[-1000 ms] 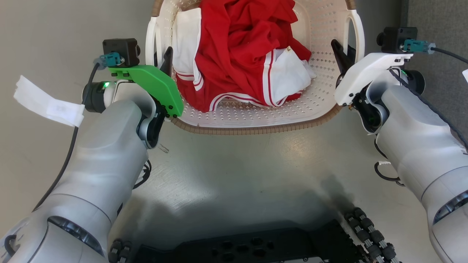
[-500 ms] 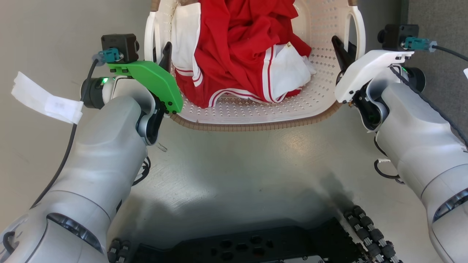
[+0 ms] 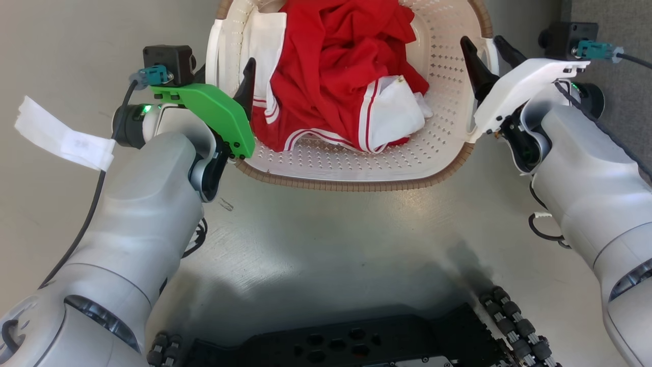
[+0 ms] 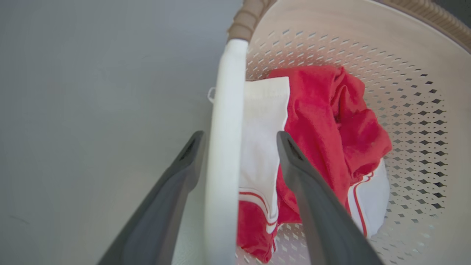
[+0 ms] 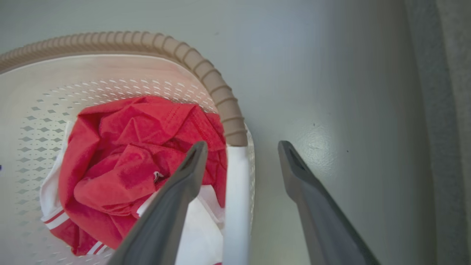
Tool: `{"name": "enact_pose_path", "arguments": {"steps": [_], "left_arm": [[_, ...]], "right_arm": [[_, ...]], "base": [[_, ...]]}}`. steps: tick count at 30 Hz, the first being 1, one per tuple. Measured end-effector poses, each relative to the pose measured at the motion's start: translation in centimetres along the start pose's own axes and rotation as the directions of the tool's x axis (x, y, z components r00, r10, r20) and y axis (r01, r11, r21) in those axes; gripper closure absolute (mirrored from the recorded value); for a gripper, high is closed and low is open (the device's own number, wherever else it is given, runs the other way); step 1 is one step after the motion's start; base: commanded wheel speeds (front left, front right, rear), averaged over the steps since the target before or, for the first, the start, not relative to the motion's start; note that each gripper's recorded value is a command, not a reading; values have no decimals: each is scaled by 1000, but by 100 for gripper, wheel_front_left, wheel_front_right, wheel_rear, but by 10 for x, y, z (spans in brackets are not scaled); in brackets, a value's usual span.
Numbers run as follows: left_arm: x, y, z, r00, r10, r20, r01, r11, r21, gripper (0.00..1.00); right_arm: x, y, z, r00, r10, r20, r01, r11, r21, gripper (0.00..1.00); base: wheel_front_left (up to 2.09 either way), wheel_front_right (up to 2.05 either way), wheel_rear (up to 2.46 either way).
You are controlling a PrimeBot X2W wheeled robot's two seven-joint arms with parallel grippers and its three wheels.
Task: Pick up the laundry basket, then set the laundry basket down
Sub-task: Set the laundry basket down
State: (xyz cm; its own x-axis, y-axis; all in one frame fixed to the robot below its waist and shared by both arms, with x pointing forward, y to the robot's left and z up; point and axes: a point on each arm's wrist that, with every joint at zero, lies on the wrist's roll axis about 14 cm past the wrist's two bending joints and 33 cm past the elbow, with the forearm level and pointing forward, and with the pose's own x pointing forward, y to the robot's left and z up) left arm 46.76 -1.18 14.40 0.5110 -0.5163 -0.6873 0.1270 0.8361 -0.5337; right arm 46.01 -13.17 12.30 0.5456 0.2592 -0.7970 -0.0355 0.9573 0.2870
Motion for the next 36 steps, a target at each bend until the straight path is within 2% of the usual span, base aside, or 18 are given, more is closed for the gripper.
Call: {"name": "enact_pose_path", "arguments": {"steps": [8,26,36], "left_arm": [[-1,-2,1,1000,-3,1,3,1000,-20,0],[-30,-3,5,1000,27,-5,-27,999,47,0],[-56,-21,28,999,9,53,-14,995,98,0]], "right_arm": [[-1,0,1,1000,-4,0,4,1000,-1,0],[-27,10,25,998,1,64,-1,1000,-3,0],[-58,31,66,982,48,181,-43,999,-31,0]], "base": [[0,0,0],[0,0,0],[0,0,0]]}}
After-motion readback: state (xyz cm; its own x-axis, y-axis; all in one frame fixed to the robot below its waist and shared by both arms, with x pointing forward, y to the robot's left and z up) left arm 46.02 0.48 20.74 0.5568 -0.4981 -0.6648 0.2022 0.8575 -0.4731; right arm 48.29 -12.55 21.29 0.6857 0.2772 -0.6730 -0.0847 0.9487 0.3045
